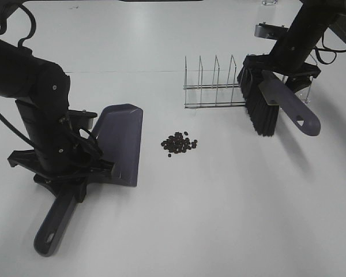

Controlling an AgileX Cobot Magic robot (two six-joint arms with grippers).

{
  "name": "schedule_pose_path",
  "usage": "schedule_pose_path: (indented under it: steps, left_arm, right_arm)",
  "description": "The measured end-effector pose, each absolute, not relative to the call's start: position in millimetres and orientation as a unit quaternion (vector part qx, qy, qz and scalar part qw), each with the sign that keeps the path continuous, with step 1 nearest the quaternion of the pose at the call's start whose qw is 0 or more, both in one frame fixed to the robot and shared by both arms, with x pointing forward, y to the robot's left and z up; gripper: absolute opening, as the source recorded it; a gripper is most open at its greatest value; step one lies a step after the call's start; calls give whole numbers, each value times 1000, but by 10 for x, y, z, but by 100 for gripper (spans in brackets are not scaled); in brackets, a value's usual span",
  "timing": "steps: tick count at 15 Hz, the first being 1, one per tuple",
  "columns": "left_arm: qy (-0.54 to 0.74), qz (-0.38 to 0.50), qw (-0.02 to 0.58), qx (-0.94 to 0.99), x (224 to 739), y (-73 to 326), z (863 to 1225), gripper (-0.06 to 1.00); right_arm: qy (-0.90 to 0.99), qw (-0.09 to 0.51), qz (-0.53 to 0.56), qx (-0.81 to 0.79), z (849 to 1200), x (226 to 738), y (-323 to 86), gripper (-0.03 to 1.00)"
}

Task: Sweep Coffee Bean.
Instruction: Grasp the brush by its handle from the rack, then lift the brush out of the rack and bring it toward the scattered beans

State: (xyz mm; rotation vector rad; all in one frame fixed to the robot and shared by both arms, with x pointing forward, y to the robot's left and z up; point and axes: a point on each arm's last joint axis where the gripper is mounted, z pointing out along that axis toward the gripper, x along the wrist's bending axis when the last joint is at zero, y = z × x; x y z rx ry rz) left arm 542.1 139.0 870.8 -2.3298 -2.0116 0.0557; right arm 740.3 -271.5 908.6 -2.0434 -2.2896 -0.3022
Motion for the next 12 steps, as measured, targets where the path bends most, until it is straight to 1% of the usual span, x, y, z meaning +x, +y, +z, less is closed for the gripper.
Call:
schedule_pose_path:
  steps: [1, 2, 3, 4, 5, 12]
  left_arm:
    - [-653, 18, 32, -757, 5422, 1391, 8708, 33]
    - [-653, 17, 32, -757, 5422, 1392, 8708, 33]
    - [-653, 17, 32, -757, 5422, 1392, 8708, 33]
    - [-653, 17, 32, -757, 5422, 1392, 8708, 33]
    - [-652, 16, 32, -758, 5424, 1393, 8708, 33]
    - [-649, 13, 33, -760, 5427, 1399, 8708, 33]
  right_arm:
    - [-742, 30, -97, -662, 9075, 7403, -2715, 71]
    - [-742, 30, -97, -663, 9070, 7403, -2715, 63]
    - [-742, 30, -97, -663, 9070, 7403, -2715, 58]
    - [-742, 30, -98, -663, 9073, 7404, -2714, 40]
    - [-740, 30, -98, -665, 9073, 7404, -2714, 29]
    - [-734, 32, -98, -672, 9074, 7404, -2712, 30]
